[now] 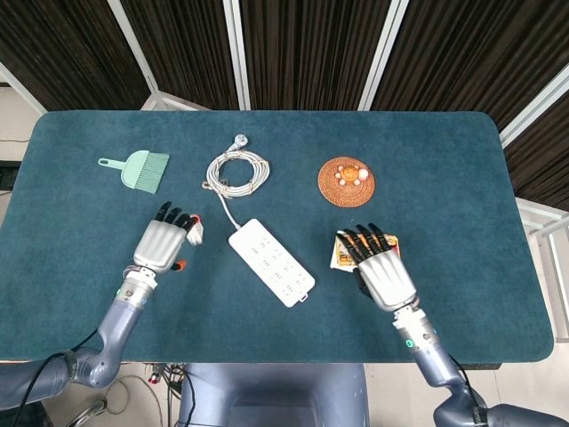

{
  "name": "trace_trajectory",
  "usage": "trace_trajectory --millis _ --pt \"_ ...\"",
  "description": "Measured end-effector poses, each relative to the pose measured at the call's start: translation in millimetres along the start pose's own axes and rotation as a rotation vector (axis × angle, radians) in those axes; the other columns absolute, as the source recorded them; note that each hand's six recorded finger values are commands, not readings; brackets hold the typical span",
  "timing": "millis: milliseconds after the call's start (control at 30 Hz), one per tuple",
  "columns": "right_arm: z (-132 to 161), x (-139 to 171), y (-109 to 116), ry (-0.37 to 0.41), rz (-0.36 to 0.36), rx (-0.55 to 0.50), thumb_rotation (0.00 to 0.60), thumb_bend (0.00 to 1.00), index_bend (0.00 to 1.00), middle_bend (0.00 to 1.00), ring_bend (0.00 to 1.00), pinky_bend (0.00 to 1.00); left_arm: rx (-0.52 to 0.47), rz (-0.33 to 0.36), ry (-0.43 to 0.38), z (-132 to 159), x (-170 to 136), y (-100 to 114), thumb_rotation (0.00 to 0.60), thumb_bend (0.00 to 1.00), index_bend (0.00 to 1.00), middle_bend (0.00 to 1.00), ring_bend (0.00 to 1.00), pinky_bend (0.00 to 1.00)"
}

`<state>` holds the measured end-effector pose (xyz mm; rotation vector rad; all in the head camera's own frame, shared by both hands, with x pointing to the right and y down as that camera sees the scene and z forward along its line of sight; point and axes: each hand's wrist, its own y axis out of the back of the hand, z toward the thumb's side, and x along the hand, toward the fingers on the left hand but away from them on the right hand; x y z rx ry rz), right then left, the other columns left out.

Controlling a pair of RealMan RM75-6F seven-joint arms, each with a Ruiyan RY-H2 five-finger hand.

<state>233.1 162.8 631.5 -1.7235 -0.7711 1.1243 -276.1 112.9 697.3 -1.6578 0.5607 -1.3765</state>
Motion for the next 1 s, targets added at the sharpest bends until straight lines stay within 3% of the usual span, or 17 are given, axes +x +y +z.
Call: trace_trajectory --millis 233,433,800,1000 --pt "-36 18 13 -0.097 -0.014 0.03 0.6 0.44 0.0 0.03 0.0 0.02 -0.045 0.011 0.049 -15 -10 4 0.6 0.05 0.16 0.18 0.09 0.05" --pt "-69 43 21 -0.207 -0.022 0.033 0.6 0.31 0.0 0.0 0.0 0.0 -0.138 0.036 0.098 -28 -39 7 0.6 0.04 0.1 0.11 0.04 0.02" --pt "-146 119 59 -0.41 -0.108 -0.049 0.6 0.25 0.0 0.0 0.0 0.0 -0.195 0.14 0.199 -91 -160 6 0.6 0.0 0.0 0.01 0.0 0.0" --pt "-169 155 71 -0.456 -0.155 -0.075 0.6 0.25 0.0 0.0 0.0 0.0 -0.169 0.167 0.253 -122 -209 3 0.6 0.0 0.0 0.01 0.0 0.0"
